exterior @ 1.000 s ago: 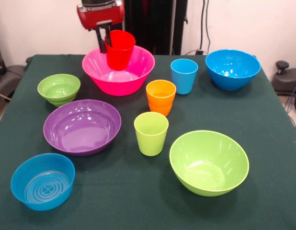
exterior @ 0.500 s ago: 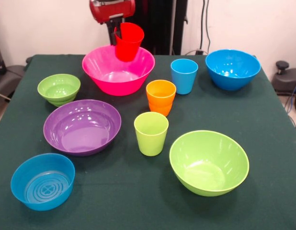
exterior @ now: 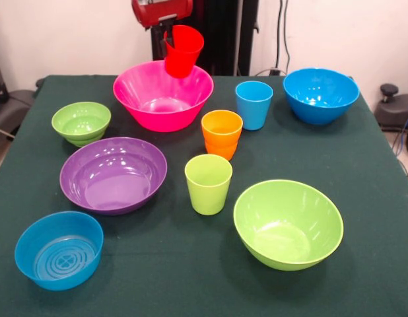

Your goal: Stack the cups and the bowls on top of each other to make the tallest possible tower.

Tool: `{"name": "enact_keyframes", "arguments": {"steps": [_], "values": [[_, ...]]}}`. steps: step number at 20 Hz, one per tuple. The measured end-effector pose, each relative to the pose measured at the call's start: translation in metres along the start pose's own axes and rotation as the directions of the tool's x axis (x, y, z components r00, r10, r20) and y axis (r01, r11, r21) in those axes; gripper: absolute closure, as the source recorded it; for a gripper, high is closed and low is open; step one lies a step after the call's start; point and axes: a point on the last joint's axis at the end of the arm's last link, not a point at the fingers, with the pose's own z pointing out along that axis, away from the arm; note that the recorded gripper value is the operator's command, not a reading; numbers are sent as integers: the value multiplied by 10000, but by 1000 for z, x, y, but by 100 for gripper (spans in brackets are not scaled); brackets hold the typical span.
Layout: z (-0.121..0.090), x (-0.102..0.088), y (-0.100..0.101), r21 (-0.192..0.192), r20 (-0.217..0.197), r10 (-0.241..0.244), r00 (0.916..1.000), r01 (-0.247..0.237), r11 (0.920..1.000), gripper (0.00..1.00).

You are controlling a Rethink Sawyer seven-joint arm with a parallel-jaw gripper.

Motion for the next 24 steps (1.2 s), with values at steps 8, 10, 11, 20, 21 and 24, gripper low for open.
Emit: {"name": "enact_keyframes", "arguments": {"steps": [8,10,11,20,21,24], "values": [[0,0,0,1,-8,-9,10000,9,10000,100],[0,1,1,-1,-13,-14,10000,14,10000,100],[0,1,1,1,-16,-22,10000,22,10000,100],[0,1,2,18,-29,-56,10000,56,10000,100],[0,1,3,25,-23,-71,10000,72,10000,100],[8,3,7,138,85,-388,9992,387,9992,100]]}}
